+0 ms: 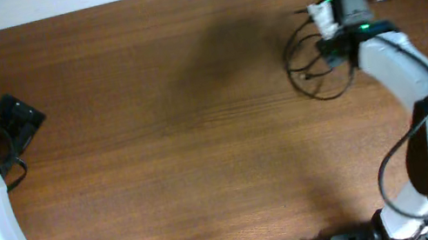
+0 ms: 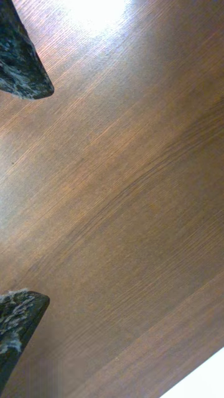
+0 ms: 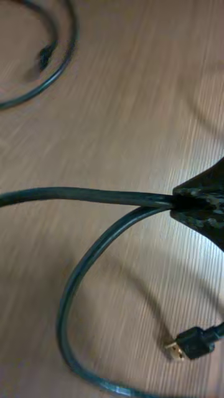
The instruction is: Untangle cables
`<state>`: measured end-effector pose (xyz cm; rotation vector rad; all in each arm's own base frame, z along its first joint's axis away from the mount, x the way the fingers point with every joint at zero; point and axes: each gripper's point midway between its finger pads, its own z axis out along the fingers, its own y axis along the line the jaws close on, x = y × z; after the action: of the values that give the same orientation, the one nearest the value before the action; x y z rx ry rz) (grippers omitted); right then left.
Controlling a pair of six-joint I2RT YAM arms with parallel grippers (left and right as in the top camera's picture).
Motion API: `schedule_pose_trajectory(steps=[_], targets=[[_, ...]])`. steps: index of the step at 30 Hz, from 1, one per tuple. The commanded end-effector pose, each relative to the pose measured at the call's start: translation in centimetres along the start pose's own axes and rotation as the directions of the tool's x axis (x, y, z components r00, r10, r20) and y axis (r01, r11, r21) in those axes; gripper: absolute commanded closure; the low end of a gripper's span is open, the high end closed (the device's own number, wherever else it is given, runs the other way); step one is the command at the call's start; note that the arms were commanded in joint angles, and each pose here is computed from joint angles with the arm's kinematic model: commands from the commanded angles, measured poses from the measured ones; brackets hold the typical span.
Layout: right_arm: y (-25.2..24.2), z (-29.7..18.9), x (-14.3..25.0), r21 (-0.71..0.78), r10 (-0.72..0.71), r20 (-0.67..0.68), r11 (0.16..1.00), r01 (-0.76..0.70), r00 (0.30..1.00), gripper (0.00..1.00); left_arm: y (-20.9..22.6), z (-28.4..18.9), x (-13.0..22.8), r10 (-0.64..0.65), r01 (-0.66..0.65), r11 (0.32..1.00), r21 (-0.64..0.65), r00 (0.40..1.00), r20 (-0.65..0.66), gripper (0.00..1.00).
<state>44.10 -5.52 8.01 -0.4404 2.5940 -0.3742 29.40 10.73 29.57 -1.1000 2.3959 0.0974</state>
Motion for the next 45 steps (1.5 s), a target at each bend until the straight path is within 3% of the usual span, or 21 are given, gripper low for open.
schedule_pose_trajectory(steps=[1, 4, 7, 10, 11, 12, 13, 15, 17, 19, 22, 27, 29, 30, 34, 37, 39, 42, 45], targets=[[-2.7, 2.5, 2.3, -0.093, -0.191, 0.038, 0.977, 0.194, 0.981, 0.96, 0.0, -0.2, -0.2, -0.014, 0.014, 1.0, 0.005, 1.0, 0.006, 0.01], [-4.4, 5.2, 2.9, -0.091, -0.265, 0.097, 0.958, 0.274, 0.959, 0.96, 0.0, -0.2, -0.2, -0.014, 0.014, 1.0, 0.005, 1.0, 0.006, 0.01], [-2.7, 4.9, -1.6, -0.06, -0.384, 0.299, 0.906, 0.419, 0.873, 0.96, 0.0, -0.2, -0.2, -0.014, 0.014, 1.0, 0.005, 1.0, 0.006, 0.01], [-3.4, 5.3, -3.6, 0.048, -0.423, 0.302, 0.902, 0.429, 0.854, 0.95, 0.0, -0.2, -0.2, -0.014, 0.014, 1.0, 0.005, 1.0, 0.006, 0.01], [-4.9, 5.7, -2.8, 0.084, -0.407, 0.247, 0.913, 0.399, 0.879, 0.59, 0.0, -0.2, -0.2, -0.014, 0.014, 1.0, 0.005, 1.0, 0.006, 0.01], [-5.7, 5.6, -2.5, 0.078, -0.32, 0.241, 0.947, 0.31, 0.916, 0.02, 0.0, -0.2, -0.2, -0.014, 0.014, 1.0, 0.005, 1.0, 0.006, 0.01], [-6.8, 4.4, -2.8, 0.066, -0.181, 0.27, 0.983, 0.169, 0.946, 0.01, 0.0, -0.2, -0.2, -0.014, 0.014, 1.0, 0.005, 1.0, 0.006, 0.01], [-8.0, 0.8, -4.4, 0.078, -0.081, 0.326, 0.995, 0.059, 0.942, 0.02, 0.0, -0.2, -0.2, -0.014, 0.014, 1.0, 0.005, 1.0, 0.006, 0.01], [-8.6, -7.6, -7.0, 0.056, 0.071, 0.444, 0.993, -0.107, 0.893, 0.02, 0.0, -0.2, -0.2, -0.014, 0.014, 1.0, 0.005, 1.0, 0.006, 0.01], [-8.5, -15.3, -7.4, -0.071, 0.302, 0.526, 0.947, -0.313, 0.795, 0.01, 0.0, -0.2, -0.2, -0.014, 0.014, 1.0, 0.005, 1.0, 0.006, 0.01], [-5.0, -25.5, -4.0, -0.22, 0.415, 0.54, 0.909, -0.353, 0.732, 0.01, 0.0, -0.2, -0.2, -0.014, 0.014, 1.0, 0.005, 1.0, 0.006, 0.01], [-0.5, -33.2, 4.1, -0.217, 0.42, 0.521, 0.907, -0.361, 0.743, 0.01, 0.0, -0.2, -0.2, -0.014, 0.014, 1.0, 0.005, 1.0, 0.006, 0.01], [0.9, -34.7, 6.4, -0.218, 0.42, 0.514, 0.907, -0.36, 0.748, 0.01, 0.0, -0.2, -0.2, -0.014, 0.014, 1.0, 0.005, 1.0, 0.006, 0.01], [0.4, -34.8, 7.7, -0.14, 0.375, 0.514, 0.924, -0.356, 0.771, 0.01, 0.0, -0.2, -0.2, -0.014, 0.014, 1.0, 0.005, 1.0, 0.006, 0.01], [3.1, -32.7, 12.5, -0.154, 0.414, 0.303, 0.91, -0.384, 0.858, 0.02, 0.0, -0.2, -0.2, -0.014, 0.014, 1.0, 0.005, 1.0, 0.006, 0.01], [3.5, -33.2, 12.9, -0.154, 0.405, 0.326, 0.914, -0.375, 0.854, 0.02, 0.0, -0.2, -0.2, -0.014, 0.014, 1.0, 0.005, 1.0, 0.006, 0.01], [3.7, -33.6, 13.0, -0.143, 0.39, 0.417, 0.92, -0.364, 0.821, 0.01, 0.0, -0.2, -0.2, -0.014, 0.014, 1.0, 0.005, 1.0, 0.006, 0.01], [5.0, -32.6, 12.8, -0.147, 0.333, 0.633, 0.938, -0.314, 0.698, 0.02, 0.0, -0.2, -0.2, -0.014, 0.014, 1.0, 0.005, 1.0, 0.006, 0.01], [5.8, -30.2, 11.4, -0.15, 0.275, 0.764, 0.955, -0.254, 0.583, 0.01, 0.0, -0.2, -0.2, -0.014, 0.014, 1.0, 0.005, 1.0, 0.006, 0.01]])
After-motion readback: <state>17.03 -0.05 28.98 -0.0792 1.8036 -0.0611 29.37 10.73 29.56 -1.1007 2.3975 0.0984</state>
